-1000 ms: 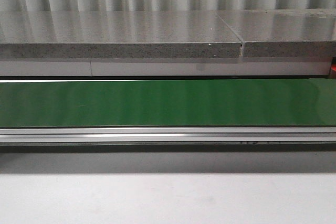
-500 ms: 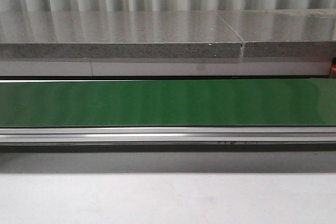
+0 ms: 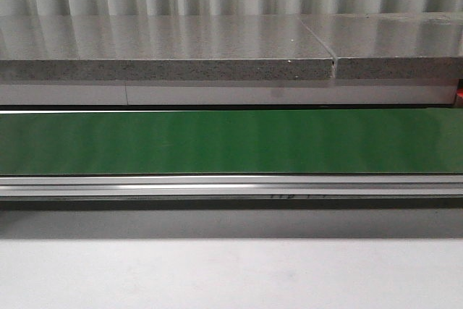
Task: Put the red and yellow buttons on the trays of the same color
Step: 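Grasp another red mushroom button with the left gripper, then carry the red button onto the green belt with the left gripper, then grasp a yellow mushroom button from the cluster with the left gripper, then set the yellow button on the belt and open the left gripper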
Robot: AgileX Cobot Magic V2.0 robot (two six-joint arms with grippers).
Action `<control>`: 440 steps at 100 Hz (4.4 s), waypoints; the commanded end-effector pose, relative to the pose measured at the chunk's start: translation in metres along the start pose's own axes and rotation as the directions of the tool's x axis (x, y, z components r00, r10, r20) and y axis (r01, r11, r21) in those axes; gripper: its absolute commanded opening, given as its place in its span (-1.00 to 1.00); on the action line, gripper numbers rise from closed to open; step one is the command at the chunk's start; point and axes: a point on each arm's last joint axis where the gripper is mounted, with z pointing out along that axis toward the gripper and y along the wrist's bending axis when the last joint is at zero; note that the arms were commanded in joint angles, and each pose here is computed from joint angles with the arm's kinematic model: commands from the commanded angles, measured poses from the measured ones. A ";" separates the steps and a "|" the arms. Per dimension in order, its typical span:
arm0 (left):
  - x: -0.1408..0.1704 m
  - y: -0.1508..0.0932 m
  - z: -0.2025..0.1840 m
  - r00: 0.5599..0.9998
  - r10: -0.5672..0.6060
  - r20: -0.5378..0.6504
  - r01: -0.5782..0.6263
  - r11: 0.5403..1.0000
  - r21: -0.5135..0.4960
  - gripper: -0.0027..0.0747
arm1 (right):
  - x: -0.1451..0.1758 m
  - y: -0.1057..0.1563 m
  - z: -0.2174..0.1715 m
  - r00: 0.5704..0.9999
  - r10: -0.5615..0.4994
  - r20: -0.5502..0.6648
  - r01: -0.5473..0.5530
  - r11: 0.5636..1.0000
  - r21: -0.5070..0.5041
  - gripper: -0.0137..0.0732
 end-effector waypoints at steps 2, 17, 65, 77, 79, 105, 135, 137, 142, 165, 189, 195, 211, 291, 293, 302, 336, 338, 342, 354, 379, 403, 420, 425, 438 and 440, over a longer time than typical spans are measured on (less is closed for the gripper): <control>-0.007 -0.018 -0.045 0.986 0.058 0.156 -0.067 0.996 0.055 -0.98 | -0.014 0.000 -0.007 0.995 -0.008 0.102 0.007 1.000 0.014 -0.84; 0.005 -0.045 -0.072 0.955 0.192 0.228 -0.219 0.970 0.102 -0.98 | -0.014 0.000 -0.007 0.995 -0.008 0.102 0.007 1.000 0.014 -0.84; 0.022 -0.098 -0.045 0.912 0.376 0.164 -0.403 0.896 0.184 -0.98 | -0.014 0.000 -0.007 0.995 -0.008 0.102 0.007 1.000 0.014 -0.84; 0.019 -0.101 -0.034 0.916 0.378 0.136 -0.398 0.899 0.183 -0.98 | -0.014 0.000 -0.007 0.995 -0.008 0.102 0.007 1.000 0.014 -0.84; 0.018 -0.101 -0.032 0.916 0.379 0.130 -0.397 0.899 0.183 -0.98 | -0.014 0.000 -0.007 0.995 -0.008 0.102 0.007 1.000 0.014 -0.84; 0.016 -0.104 -0.023 0.919 0.386 0.078 -0.394 0.900 0.186 -0.85 | -0.014 0.000 -0.007 0.995 -0.008 0.102 0.007 1.000 0.014 -0.84; 0.013 -0.107 -0.031 0.905 0.423 0.046 -0.423 0.884 0.200 0.72 | -0.014 0.000 -0.007 0.995 -0.008 0.102 0.007 1.000 0.014 -0.84; 0.012 -0.108 -0.033 0.906 0.420 0.048 -0.420 0.884 0.205 0.78 | -0.014 0.000 -0.007 0.995 -0.008 0.102 0.007 1.000 0.014 -0.84; 0.011 -0.110 -0.038 0.908 0.414 0.063 -0.417 0.883 0.217 0.85 | -0.014 0.000 -0.007 0.995 -0.008 0.102 0.007 1.000 0.014 -0.84; 0.008 -0.117 -0.081 0.893 0.403 0.202 -0.445 0.861 0.249 0.86 | -0.014 0.000 -0.007 0.995 -0.008 0.102 0.007 1.000 0.014 -0.84; -0.002 -0.094 -0.105 0.922 0.287 0.261 -0.347 0.911 0.223 0.86 | -0.014 0.000 -0.007 0.995 -0.008 0.102 0.007 1.000 0.014 -0.84; -0.007 -0.084 -0.104 0.935 0.247 0.254 -0.302 0.931 0.207 0.86 | -0.014 0.000 -0.007 0.995 -0.008 0.102 0.007 1.000 0.014 -0.84; -0.012 -0.048 -0.093 0.964 0.147 0.222 -0.182 0.973 0.144 0.86 | -0.014 0.000 -0.007 0.995 -0.008 0.102 0.007 1.000 0.014 -0.84; -0.026 0.038 0.033 0.999 -0.038 0.018 0.040 0.995 -0.089 0.85 | -0.014 0.000 -0.007 0.995 -0.008 0.102 0.007 1.000 0.014 -0.84; -0.027 0.039 0.033 0.999 -0.042 0.024 0.044 0.995 -0.091 0.85 | -0.014 0.000 -0.007 0.995 -0.008 0.102 0.007 1.000 0.014 -0.84; -0.032 0.045 0.036 0.998 -0.062 0.029 0.064 0.993 -0.098 0.85 | -0.014 0.000 -0.007 0.995 -0.008 0.102 0.007 1.000 0.014 -0.84; -0.057 0.049 0.058 0.998 -0.069 0.015 0.070 0.993 -0.098 0.85 | -0.014 0.000 -0.007 0.995 -0.008 0.102 0.007 1.000 0.014 -0.84; -0.058 0.049 0.060 0.998 -0.069 0.011 0.070 0.993 -0.098 0.85 | -0.014 0.000 -0.007 0.995 -0.008 0.102 0.007 1.000 0.014 -0.84; -0.060 0.049 0.062 0.998 -0.070 0.003 0.070 0.993 -0.099 0.85 | -0.014 0.000 -0.007 0.995 -0.008 0.102 0.007 1.000 0.014 -0.84; -0.059 0.051 0.069 0.997 -0.074 -0.015 0.072 0.992 -0.102 0.84 | -0.014 0.000 -0.007 0.995 -0.008 0.102 0.007 1.000 0.014 -0.84; -0.060 0.051 0.070 0.997 -0.074 -0.019 0.072 0.992 -0.102 0.01 | -0.014 0.000 -0.007 0.995 -0.008 0.102 0.007 1.000 0.014 -0.84; -0.061 0.046 0.052 0.998 -0.065 -0.009 0.064 0.994 -0.093 -0.98 | -0.014 0.000 -0.007 0.995 -0.008 0.102 0.007 1.000 0.014 -0.84; -0.064 0.036 0.019 0.997 -0.054 0.052 0.058 0.996 -0.069 -0.98 | -0.014 0.000 -0.007 0.995 -0.008 0.102 0.007 1.000 0.014 -0.84; -0.063 0.029 0.006 0.997 -0.041 0.068 0.045 0.997 -0.057 -0.98 | -0.014 0.000 -0.007 0.995 -0.008 0.102 0.007 1.000 0.014 -0.84; -0.057 0.000 -0.021 0.994 0.051 0.099 -0.050 0.999 -0.015 -0.98 | -0.014 0.000 -0.007 0.995 -0.008 0.102 0.007 1.000 0.014 -0.84; -0.056 -0.004 -0.024 0.992 0.069 0.105 -0.068 0.998 -0.009 -0.98 | -0.014 0.000 -0.007 0.995 -0.008 0.102 0.007 1.000 0.014 -0.84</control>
